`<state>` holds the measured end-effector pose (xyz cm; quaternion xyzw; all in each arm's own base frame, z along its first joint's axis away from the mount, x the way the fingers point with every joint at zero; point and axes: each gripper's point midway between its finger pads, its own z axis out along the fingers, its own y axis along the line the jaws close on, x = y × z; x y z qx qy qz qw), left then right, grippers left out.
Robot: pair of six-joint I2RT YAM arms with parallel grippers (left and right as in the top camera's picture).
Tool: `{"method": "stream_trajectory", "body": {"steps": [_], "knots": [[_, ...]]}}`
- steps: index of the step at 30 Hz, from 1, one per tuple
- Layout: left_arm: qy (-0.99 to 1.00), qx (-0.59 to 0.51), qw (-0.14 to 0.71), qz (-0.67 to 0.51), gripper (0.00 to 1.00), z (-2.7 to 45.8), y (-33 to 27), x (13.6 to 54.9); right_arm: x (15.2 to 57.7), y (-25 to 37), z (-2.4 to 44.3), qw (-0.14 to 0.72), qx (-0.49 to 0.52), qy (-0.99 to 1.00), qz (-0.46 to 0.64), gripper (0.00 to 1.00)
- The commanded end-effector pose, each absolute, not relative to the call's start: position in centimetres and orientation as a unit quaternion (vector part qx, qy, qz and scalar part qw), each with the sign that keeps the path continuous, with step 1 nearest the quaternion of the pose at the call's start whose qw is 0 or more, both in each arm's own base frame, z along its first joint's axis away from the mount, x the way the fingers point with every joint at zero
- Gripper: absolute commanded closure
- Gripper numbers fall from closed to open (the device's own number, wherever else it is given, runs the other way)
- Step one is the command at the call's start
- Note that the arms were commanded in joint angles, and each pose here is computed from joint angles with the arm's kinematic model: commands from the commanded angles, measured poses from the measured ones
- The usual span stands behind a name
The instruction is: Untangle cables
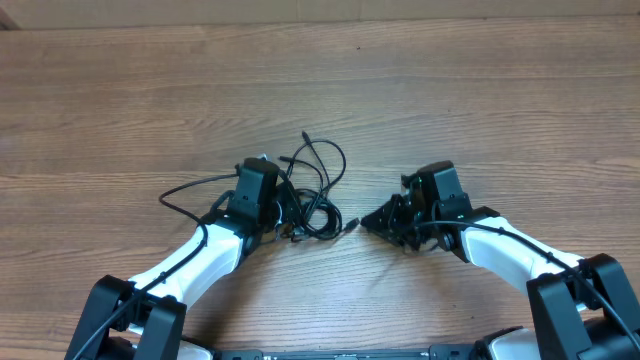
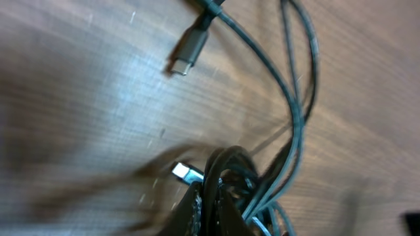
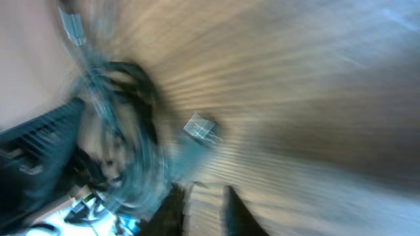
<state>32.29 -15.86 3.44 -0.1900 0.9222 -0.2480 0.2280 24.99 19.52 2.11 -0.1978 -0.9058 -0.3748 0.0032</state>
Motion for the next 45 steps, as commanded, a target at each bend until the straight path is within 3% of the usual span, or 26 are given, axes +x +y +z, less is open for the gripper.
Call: {"method": "stream_trajectory", "body": {"steps": [1,4,5,7,8,9,10,11,16,17,19,21,24,26,27,32,33,34,35,38,45], "knots": [[0.922,-0.089,0.279,-0.253,0.96,4.7,-16.9,33.4,25.1,18.9,2.1,-0.006,-0.200,-0.912,-0.359,0.70],[0.915,0.060,0.303,-0.259,0.96,5.4,-18.5,32.9,25.1,18.9,2.1,-0.007,-0.200,-0.912,-0.359,0.59],[0.916,0.077,0.302,-0.252,0.89,5.2,-18.5,32.7,25.2,19.0,2.1,-0.008,-0.200,-0.912,-0.359,0.56],[0.922,0.086,0.295,-0.235,0.65,4.6,-18.0,32.4,25.4,19.0,2.2,-0.013,-0.199,-0.911,-0.360,0.51],[0.929,0.081,0.284,-0.223,0.42,4.1,-17.5,32.0,25.5,19.0,2.2,-0.016,-0.197,-0.911,-0.362,0.50],[0.932,0.079,0.277,-0.219,0.30,3.8,-17.3,31.7,25.6,19.0,2.3,-0.017,-0.197,-0.911,-0.363,0.49],[0.937,0.076,0.267,-0.210,0.10,3.3,-17.0,31.4,25.6,19.1,2.3,-0.018,-0.196,-0.911,-0.363,0.47],[0.941,0.074,0.261,-0.204,0.02,3.1,-16.7,31.1,25.6,19.0,2.3,-0.018,-0.197,-0.911,-0.362,0.45],[0.947,0.085,0.257,-0.173,0.00,2.4,-15.8,30.9,25.6,19.0,2.3,-0.019,-0.197,-0.911,-0.362,0.34],[0.946,0.099,0.260,-0.169,0.04,2.5,-15.8,30.9,25.6,19.0,2.3,-0.019,-0.197,-0.911,-0.362,0.33],[0.942,0.127,0.264,-0.163,0.27,2.5,-15.8,30.9,25.6,19.0,2.3,-0.019,-0.197,-0.911,-0.362,0.30],[0.941,0.136,0.264,-0.160,0.48,2.4,-15.8,30.8,25.7,19.0,2.3,-0.019,-0.197,-0.911,-0.362,0.14],[0.941,0.135,0.265,-0.161,0.51,2.5,-15.8,30.9,25.8,19.1,2.4,-0.022,-0.195,-0.910,-0.364,0.09],[0.941,0.135,0.264,-0.160,0.55,2.4,-15.8,30.8,26.1,19.2,2.6,-0.033,-0.183,-0.911,-0.369,0.16],[0.942,0.135,0.263,-0.160,0.59,2.3,-15.8,30.8,26.5,19.6,3.0,-0.050,-0.152,-0.911,-0.380,0.28],[0.950,0.129,0.237,-0.156,0.62,0.3,-15.7,30.4,26.6,21.6,5.3,-0.071,-0.061,-0.890,-0.446,0.48],[0.955,0.117,0.225,-0.156,0.67,-0.6,-15.6,30.3,26.8,21.9,5.7,-0.079,-0.049,-0.886,-0.454,0.49],[0.957,0.106,0.219,-0.157,0.80,-1.2,-15.6,30.3,26.9,22.3,5.9,-0.088,-0.036,-0.886,-0.455,0.49],[0.959,0.093,0.213,-0.159,0.86,-1.7,-15.6,30.3,26.8,22.7,6.1,-0.100,-0.013,-0.885,-0.454,0.49],[0.963,0.067,0.203,-0.162,0.96,-2.4,-15.6,30.3,26.9,23.2,5.5,-0.119,0.015,-0.904,-0.411,0.50],[0.963,0.067,0.203,-0.162,0.96,-2.4,-15.6,30.2,27.9,24.1,6.5,-0.152,0.057,-0.949,-0.271,0.64]]}}
